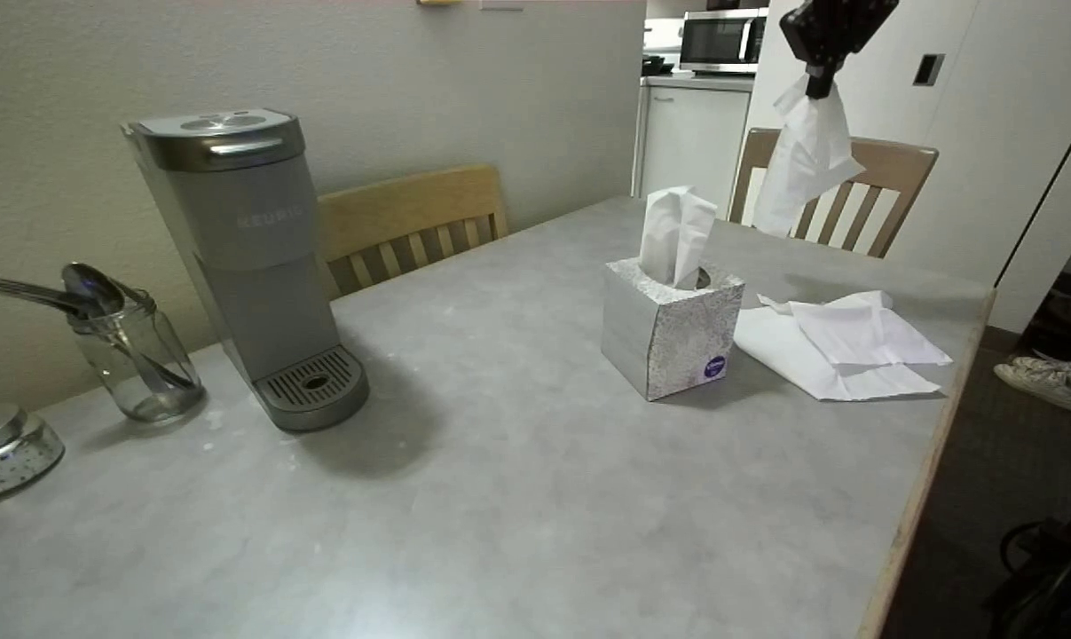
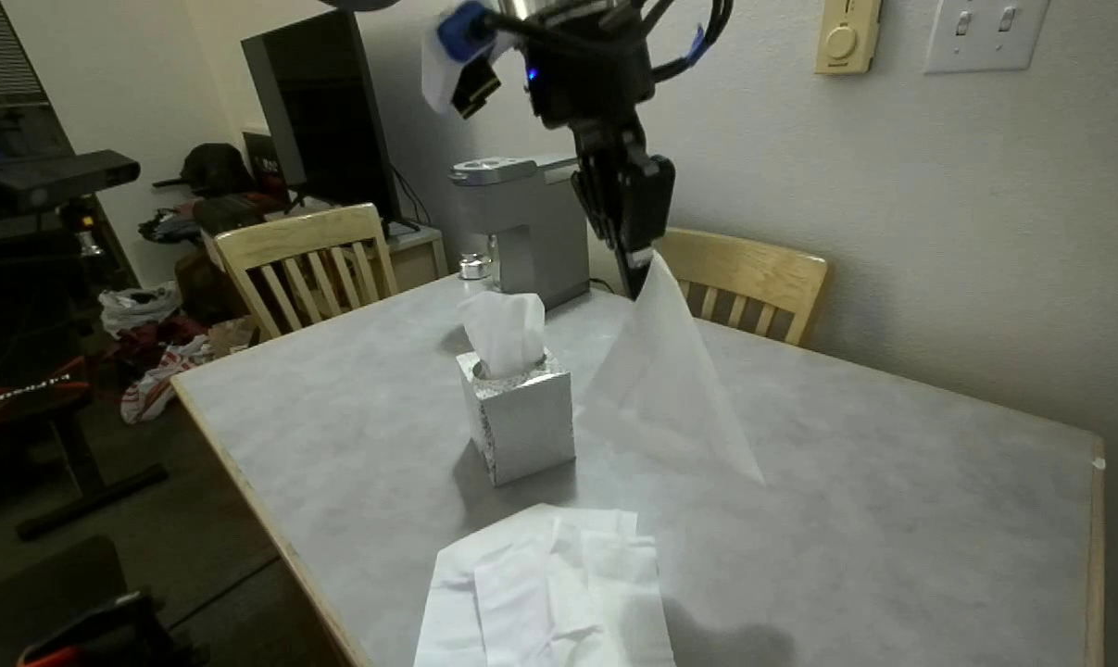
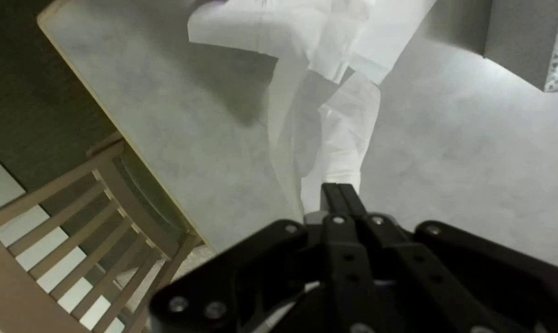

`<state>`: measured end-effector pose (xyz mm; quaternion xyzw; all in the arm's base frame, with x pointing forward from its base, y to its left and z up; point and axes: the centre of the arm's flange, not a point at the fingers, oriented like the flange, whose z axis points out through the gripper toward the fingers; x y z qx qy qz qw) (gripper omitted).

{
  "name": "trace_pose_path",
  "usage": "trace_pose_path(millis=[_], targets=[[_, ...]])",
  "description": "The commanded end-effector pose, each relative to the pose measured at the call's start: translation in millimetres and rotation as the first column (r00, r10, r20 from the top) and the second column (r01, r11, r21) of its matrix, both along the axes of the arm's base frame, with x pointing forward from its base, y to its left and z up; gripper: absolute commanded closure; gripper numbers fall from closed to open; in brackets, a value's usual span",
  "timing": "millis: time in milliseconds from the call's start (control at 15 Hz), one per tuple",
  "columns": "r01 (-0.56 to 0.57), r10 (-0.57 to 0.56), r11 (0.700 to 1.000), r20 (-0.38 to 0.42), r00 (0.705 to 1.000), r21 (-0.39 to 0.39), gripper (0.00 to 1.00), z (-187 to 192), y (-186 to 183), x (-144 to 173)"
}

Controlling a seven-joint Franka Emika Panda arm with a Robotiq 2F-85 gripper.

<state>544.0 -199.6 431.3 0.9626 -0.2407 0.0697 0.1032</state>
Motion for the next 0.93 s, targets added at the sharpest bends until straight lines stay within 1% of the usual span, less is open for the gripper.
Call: trace_pose_path(millis=[0, 200, 467, 667, 867], targets=[[0.075, -0.072, 0.995, -0.040, 0.997, 0.070, 1.00, -54, -5, -27], [0.091, -0.085, 0.991, -0.060, 0.995, 0.102, 1.00, -88, 0, -39], [0.108, -0.096, 0.984, -0.090, 0.991, 0.144, 1.00, -133, 4, -45], [0.142, -0.117, 0.974, -0.146, 0.982, 0.178, 1.00, -177, 3, -46], [0.188, -0.146, 0.961, -0.208, 0.967, 0.201, 1.00, -217, -3, -48]])
